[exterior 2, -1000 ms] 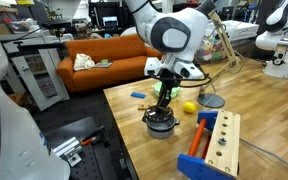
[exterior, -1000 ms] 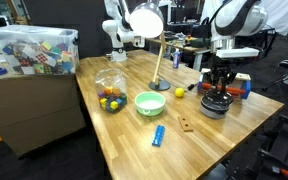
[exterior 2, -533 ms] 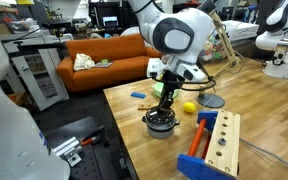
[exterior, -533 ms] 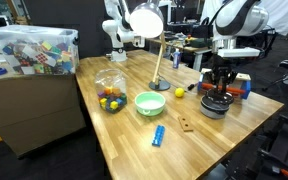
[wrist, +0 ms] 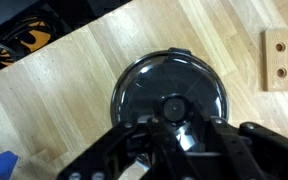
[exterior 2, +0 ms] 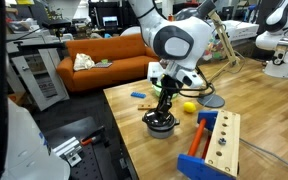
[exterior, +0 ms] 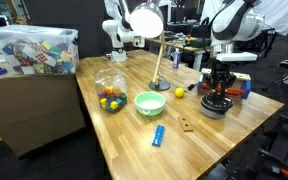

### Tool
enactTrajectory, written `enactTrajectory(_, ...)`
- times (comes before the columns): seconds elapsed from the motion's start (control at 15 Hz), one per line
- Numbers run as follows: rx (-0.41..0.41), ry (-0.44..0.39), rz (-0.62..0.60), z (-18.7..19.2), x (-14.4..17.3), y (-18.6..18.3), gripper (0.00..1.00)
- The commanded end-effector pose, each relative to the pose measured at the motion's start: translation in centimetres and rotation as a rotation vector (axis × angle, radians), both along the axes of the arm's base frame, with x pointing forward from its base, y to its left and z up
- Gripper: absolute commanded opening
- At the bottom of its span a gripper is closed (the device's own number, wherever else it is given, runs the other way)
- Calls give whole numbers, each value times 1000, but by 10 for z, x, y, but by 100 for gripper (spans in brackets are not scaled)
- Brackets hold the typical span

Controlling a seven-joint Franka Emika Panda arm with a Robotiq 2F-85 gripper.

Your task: Pick up the black lid from the table and put it on the grey food storage container.

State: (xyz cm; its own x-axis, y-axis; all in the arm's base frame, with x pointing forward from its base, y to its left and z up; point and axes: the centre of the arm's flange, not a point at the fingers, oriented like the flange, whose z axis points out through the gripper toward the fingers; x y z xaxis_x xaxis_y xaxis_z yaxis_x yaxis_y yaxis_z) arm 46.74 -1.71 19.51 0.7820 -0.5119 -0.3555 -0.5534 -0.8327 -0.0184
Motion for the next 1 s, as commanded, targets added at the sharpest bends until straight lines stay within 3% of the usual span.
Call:
enactTrajectory(0.0,33,5,8,-2,10,-3,9)
enactTrajectory(0.93,32,18,10,-7,17,-7,9)
